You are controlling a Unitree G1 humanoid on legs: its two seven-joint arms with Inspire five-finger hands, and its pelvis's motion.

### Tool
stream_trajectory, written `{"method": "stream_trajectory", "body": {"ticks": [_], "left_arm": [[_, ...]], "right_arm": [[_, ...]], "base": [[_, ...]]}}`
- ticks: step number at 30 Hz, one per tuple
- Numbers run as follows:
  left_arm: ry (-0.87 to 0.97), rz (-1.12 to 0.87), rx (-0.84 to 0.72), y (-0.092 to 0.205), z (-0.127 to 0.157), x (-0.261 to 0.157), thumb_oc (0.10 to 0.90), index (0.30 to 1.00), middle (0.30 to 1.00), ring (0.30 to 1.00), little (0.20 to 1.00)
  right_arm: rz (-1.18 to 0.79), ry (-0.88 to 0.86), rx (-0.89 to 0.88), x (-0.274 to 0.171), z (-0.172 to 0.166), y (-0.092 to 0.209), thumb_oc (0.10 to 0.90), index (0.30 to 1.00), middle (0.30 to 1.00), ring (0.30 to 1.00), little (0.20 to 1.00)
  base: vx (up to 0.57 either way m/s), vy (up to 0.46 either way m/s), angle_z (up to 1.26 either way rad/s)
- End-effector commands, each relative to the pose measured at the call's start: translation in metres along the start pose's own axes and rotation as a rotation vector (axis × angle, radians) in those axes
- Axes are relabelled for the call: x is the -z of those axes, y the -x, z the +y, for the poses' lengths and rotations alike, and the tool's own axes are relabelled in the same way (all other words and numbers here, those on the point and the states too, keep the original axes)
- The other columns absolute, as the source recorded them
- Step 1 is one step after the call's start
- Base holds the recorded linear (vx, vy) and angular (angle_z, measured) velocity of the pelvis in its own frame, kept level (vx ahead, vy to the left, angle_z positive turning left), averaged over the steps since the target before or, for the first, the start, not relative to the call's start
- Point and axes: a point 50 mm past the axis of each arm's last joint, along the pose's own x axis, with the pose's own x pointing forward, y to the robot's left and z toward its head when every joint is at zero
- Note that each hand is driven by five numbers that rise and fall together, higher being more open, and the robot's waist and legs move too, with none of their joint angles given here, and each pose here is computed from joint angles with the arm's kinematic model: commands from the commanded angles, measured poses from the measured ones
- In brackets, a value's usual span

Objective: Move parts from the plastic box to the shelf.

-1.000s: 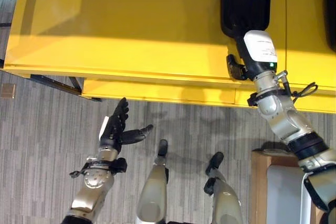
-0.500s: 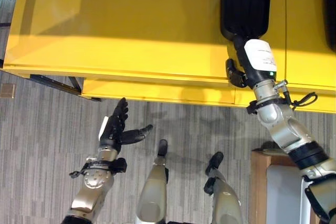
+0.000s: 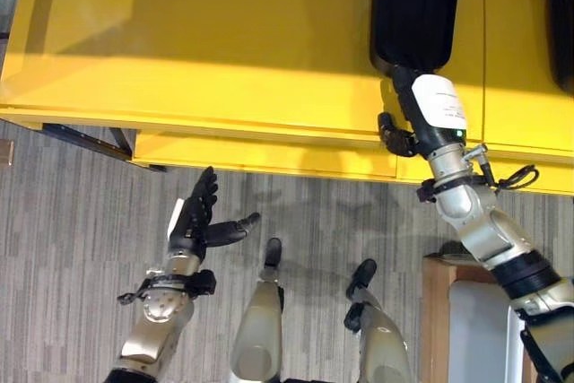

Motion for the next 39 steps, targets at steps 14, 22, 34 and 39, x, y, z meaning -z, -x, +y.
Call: {"method": "stream_trajectory", "body": {"ticks": [14,22,34,39], "left_arm": [[-0.034,-0.143,-0.059,0.009,0.019,-0.025,0.9,1.0,1.0,1.0,1.0],[-0.043,-0.145,-0.068,0.008,0.021,-0.026,0.9,1.0,1.0,1.0,1.0],[-0.053,-0.156,-0.058,0.007,0.018,-0.029,0.9,1.0,1.0,1.0,1.0],[-0.057,-0.156,-0.048,0.007,0.017,-0.029,0.9,1.0,1.0,1.0,1.0]], "right_arm": [[-0.105,-0.005,0.146,-0.016,-0.029,-0.004,0.9,1.0,1.0,1.0,1.0],[-0.183,0.001,0.261,-0.029,-0.053,-0.006,0.9,1.0,1.0,1.0,1.0],[-0.331,-0.026,0.414,-0.06,-0.077,0.0,0.9,1.0,1.0,1.0,1.0],[-0.361,-0.049,0.408,-0.066,-0.076,0.006,0.9,1.0,1.0,1.0,1.0]], "base": [[0.0,0.0,0.0],[0.0,0.0,0.0],[0.0,0.0,0.0],[-0.01,-0.003,-0.06]]}}
